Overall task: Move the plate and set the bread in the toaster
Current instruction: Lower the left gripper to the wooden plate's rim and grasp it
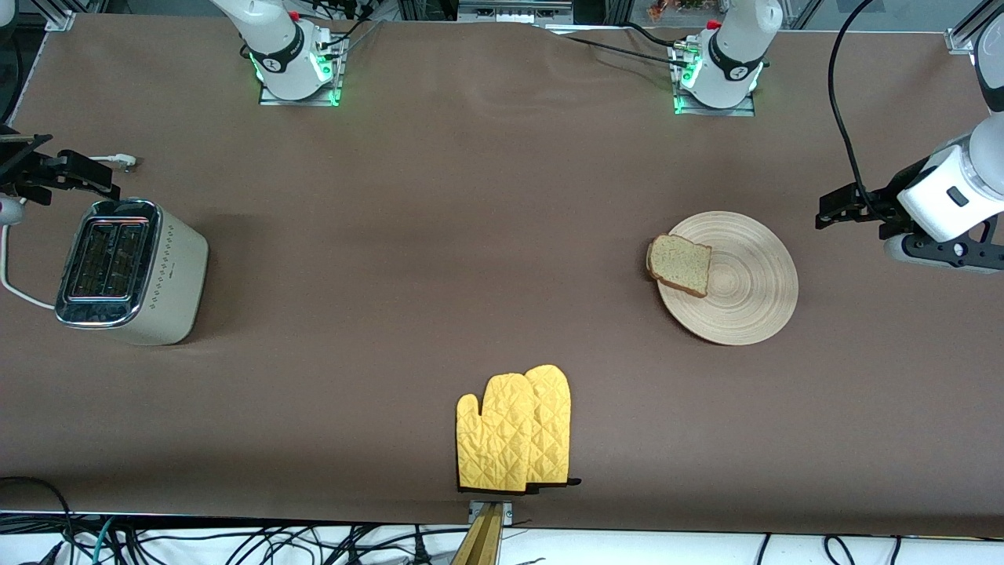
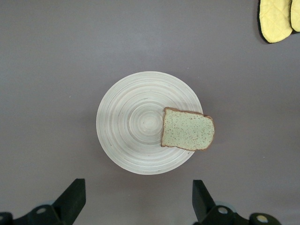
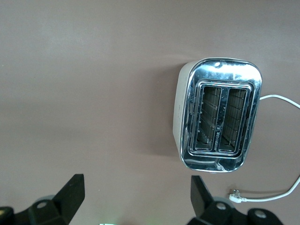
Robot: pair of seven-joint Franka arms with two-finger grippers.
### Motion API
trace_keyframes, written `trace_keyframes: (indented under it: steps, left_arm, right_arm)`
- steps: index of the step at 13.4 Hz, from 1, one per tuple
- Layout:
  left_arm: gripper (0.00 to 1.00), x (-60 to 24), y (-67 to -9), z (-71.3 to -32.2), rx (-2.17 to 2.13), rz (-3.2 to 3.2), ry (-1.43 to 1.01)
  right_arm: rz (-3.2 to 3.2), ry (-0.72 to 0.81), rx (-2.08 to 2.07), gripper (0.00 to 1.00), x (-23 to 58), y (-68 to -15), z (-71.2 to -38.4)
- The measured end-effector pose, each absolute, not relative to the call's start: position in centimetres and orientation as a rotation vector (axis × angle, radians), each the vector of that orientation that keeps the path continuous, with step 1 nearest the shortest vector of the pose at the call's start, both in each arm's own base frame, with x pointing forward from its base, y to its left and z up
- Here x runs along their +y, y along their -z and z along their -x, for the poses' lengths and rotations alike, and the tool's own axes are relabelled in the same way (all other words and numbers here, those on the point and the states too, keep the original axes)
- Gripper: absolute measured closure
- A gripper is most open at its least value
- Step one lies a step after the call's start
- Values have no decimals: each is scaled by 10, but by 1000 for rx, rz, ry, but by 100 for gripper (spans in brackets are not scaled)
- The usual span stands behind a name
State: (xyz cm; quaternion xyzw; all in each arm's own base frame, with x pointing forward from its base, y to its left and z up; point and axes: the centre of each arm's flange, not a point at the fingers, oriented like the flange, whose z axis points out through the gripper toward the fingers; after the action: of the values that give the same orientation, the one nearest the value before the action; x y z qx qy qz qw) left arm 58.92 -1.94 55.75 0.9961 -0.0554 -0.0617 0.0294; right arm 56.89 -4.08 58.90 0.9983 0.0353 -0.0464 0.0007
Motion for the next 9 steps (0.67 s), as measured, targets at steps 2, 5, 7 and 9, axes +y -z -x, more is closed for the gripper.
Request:
trace_keyframes:
  steps: [2, 5, 7, 9]
  left_arm:
    - [0, -25, -558, -589, -185, -3071, 191]
    - [0, -31, -558, -589, -202, -3070, 192]
    - [0, -32, -558, -589, -204, -3070, 192]
    - [0, -29, -554, -590, -182, -3033, 198]
  right_arm:
    - [-3135, 146, 111, 0, -41, -589, -569]
    - [-3135, 146, 111, 0, -41, -589, -569]
    - [-3135, 146, 110, 0, -41, -589, -569]
    - [-3135, 146, 110, 0, -41, -589, -569]
